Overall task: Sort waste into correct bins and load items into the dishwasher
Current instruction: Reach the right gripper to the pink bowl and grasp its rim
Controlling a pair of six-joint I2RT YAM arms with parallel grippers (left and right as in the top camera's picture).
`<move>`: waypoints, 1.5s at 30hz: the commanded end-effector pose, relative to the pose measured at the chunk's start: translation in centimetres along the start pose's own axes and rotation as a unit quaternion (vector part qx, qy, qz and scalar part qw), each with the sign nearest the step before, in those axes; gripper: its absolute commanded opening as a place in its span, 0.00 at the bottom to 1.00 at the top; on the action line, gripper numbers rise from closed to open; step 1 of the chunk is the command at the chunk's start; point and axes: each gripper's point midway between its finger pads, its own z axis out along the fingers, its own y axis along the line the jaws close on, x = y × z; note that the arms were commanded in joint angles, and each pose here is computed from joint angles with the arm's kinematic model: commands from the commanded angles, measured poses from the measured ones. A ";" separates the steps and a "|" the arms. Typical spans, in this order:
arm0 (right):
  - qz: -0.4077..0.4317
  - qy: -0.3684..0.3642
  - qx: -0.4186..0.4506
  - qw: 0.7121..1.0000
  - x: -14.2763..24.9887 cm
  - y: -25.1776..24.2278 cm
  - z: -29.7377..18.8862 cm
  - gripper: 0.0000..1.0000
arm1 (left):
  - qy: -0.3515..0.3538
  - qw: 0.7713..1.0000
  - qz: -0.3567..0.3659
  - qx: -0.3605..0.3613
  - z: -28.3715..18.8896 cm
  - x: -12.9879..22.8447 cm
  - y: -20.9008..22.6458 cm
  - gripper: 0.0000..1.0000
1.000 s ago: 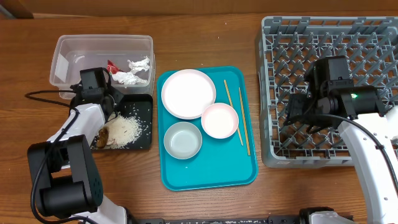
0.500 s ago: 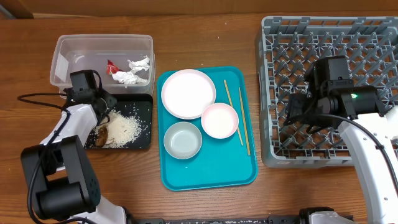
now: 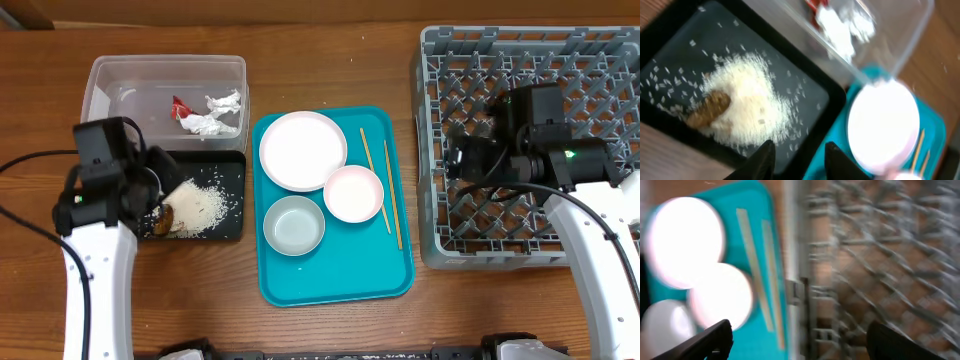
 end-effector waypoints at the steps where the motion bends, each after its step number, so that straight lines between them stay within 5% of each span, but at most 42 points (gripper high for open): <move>1: -0.081 -0.014 -0.140 0.987 -0.4 5.5 -1.7 0.87 | 0.056 0.992 0.108 0.013 -0.8 3.8 -1.6 0.37; 3: -0.103 -0.007 -0.148 0.984 0.2 6.7 -1.6 0.87 | 0.091 0.985 0.143 -0.016 -0.9 6.0 -1.0 0.44; 5: -0.117 0.010 -0.146 0.982 1.2 7.7 -1.1 0.87 | 0.105 0.979 0.165 -0.063 -1.0 7.2 0.3 0.69; 9: -0.121 0.061 -0.132 0.982 3.3 8.9 1.4 0.87 | 0.116 0.975 0.168 -0.082 -1.2 7.7 1.1 1.00; 21: -0.081 0.143 -0.060 0.984 5.8 8.0 7.1 0.76 | 0.131 0.966 0.205 -0.086 -1.5 7.9 2.0 1.00; 29: -0.078 0.143 -0.060 0.985 5.8 8.0 7.1 0.75 | 0.114 0.979 0.123 -0.116 -1.8 5.4 5.5 1.00; 45: -0.076 0.188 -0.025 0.979 7.3 7.3 11.1 0.74 | 0.108 0.980 0.111 -0.127 -1.9 5.1 6.1 1.00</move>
